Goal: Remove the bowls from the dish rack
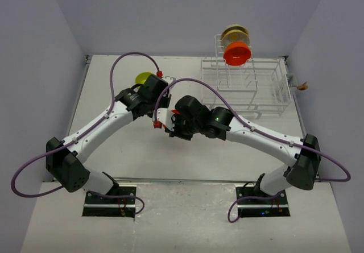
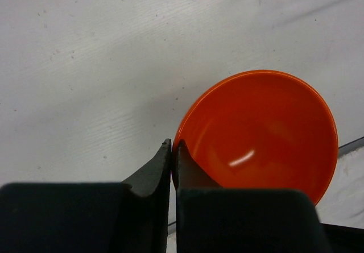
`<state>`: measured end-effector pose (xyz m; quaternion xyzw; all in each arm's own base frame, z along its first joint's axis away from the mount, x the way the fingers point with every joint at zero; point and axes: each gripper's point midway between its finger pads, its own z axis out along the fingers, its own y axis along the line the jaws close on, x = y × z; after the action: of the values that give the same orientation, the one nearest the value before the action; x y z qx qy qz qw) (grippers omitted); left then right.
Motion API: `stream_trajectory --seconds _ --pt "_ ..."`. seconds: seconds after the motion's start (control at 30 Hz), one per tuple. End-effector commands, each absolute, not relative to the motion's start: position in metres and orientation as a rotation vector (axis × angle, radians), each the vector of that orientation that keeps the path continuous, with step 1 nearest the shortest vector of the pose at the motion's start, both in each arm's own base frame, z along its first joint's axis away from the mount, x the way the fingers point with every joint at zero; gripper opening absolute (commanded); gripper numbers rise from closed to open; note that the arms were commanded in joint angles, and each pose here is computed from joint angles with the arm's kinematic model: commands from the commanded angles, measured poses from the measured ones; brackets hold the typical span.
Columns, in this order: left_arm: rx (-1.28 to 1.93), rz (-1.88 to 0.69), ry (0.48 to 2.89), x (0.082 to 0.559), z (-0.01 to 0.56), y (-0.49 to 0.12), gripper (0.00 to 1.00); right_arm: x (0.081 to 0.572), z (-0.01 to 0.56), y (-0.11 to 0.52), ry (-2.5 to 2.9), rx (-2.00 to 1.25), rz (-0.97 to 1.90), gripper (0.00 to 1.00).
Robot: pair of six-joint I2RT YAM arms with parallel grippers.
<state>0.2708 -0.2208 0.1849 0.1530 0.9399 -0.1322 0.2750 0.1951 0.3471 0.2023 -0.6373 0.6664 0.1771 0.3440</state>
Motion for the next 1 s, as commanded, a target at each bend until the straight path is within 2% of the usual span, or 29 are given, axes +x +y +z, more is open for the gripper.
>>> stream_trajectory --seconds 0.0,0.1,0.23,0.27,0.3,0.37,0.4,0.43,0.47,0.5,0.67,0.77,0.97 --pt "0.405 -0.298 2.506 0.277 0.187 -0.218 0.0 0.213 0.223 0.352 1.696 -1.584 0.39 0.0" --pt "0.389 -0.327 2.469 0.279 0.186 -0.222 0.0 0.216 0.217 0.352 1.713 -1.587 0.373 0.0" --pt "0.285 -0.219 2.422 0.293 0.19 -0.207 0.0 0.213 0.228 0.351 1.699 -1.576 0.398 0.0" --pt "0.255 -0.195 2.415 0.297 0.191 -0.204 0.0 0.212 0.231 0.35 1.688 -1.573 0.409 0.1" --pt "0.208 -0.167 2.407 0.302 0.19 -0.2 0.0 0.212 0.24 0.346 1.675 -1.544 0.408 0.37" --pt "0.148 -0.164 2.396 0.311 0.189 -0.196 0.0 0.213 0.249 0.34 1.661 -1.496 0.392 0.57" --pt "0.114 -0.184 2.37 0.32 0.191 -0.199 0.0 0.215 0.254 0.336 1.652 -1.471 0.386 0.59" --pt "0.068 -0.203 2.357 0.324 0.191 -0.199 0.0 0.215 0.269 0.328 1.627 -1.424 0.385 0.79" --pt "0.019 -0.206 2.349 0.331 0.188 -0.194 0.0 0.218 0.273 0.324 1.613 -1.389 0.381 0.92" --pt "-0.021 -0.231 2.317 0.342 0.189 -0.198 0.0 0.221 0.28 0.319 1.61 -1.341 0.367 0.99" --pt "-0.159 -0.284 2.235 0.381 0.18 -0.21 0.0 0.257 0.348 0.275 1.504 -0.916 0.244 0.99" --pt "-0.228 -0.249 2.247 0.413 0.153 -0.215 0.0 0.277 0.382 0.241 1.506 -0.623 0.217 0.99" --pt "-0.307 -0.216 2.257 0.457 0.117 -0.2 0.0 0.293 0.397 0.208 1.559 -0.322 0.353 0.99"
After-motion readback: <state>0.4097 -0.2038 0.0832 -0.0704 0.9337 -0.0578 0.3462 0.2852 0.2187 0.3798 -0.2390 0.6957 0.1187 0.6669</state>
